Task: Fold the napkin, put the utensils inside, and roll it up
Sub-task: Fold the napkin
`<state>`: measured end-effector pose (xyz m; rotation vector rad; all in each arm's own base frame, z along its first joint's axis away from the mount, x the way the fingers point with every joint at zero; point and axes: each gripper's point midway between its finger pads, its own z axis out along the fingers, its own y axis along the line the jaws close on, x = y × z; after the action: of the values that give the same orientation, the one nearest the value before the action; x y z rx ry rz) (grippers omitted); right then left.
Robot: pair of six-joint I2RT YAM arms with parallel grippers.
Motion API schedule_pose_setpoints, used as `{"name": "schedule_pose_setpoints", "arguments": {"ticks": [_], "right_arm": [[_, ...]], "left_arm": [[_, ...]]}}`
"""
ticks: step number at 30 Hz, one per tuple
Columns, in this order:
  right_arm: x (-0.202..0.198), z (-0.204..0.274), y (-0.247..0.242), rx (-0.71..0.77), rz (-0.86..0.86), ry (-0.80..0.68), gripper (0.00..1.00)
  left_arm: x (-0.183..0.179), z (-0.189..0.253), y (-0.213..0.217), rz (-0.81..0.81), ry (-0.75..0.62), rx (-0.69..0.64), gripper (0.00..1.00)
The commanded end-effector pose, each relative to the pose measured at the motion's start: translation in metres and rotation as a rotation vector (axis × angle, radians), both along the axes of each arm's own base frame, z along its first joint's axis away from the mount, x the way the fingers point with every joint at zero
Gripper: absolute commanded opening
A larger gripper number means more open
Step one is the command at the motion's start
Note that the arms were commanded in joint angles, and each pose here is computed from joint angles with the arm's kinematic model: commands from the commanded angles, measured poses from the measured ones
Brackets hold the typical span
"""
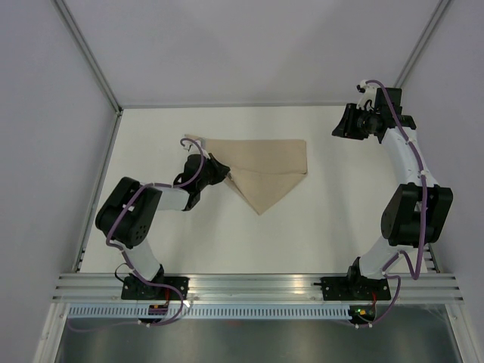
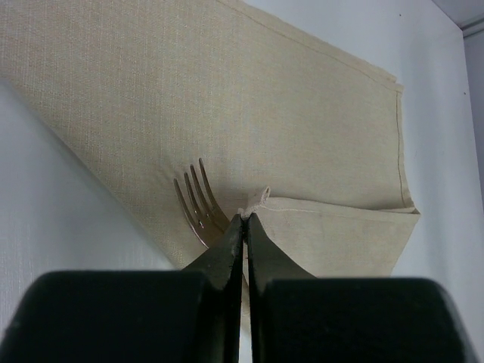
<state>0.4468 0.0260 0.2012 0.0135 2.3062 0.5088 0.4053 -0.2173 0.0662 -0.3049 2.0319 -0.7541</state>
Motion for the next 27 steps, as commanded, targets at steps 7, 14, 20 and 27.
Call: {"name": "schedule_pose_setpoints", "arguments": {"ticks": [7, 14, 20, 27], "right_arm": [[0.002, 0.003, 0.002, 0.002, 0.007, -0.01, 0.4], [0.002, 0.002, 0.002, 0.0, 0.009, -0.009, 0.4], [0.002, 0.002, 0.004, 0.003, 0.014, -0.01, 0.41], [0.001, 0.002, 0.008, 0.008, 0.026, -0.009, 0.4]], "left_arm": [[0.01, 0.009, 0.001, 0.023, -0.009, -0.066, 0.09], [0.016, 0.019, 0.017, 0.065, -0.03, -0.066, 0.52], [0.028, 0.042, 0.056, 0.159, -0.066, -0.07, 0.57], [0.066, 0.044, 0.134, 0.35, 0.007, -0.004, 0.58]]}}
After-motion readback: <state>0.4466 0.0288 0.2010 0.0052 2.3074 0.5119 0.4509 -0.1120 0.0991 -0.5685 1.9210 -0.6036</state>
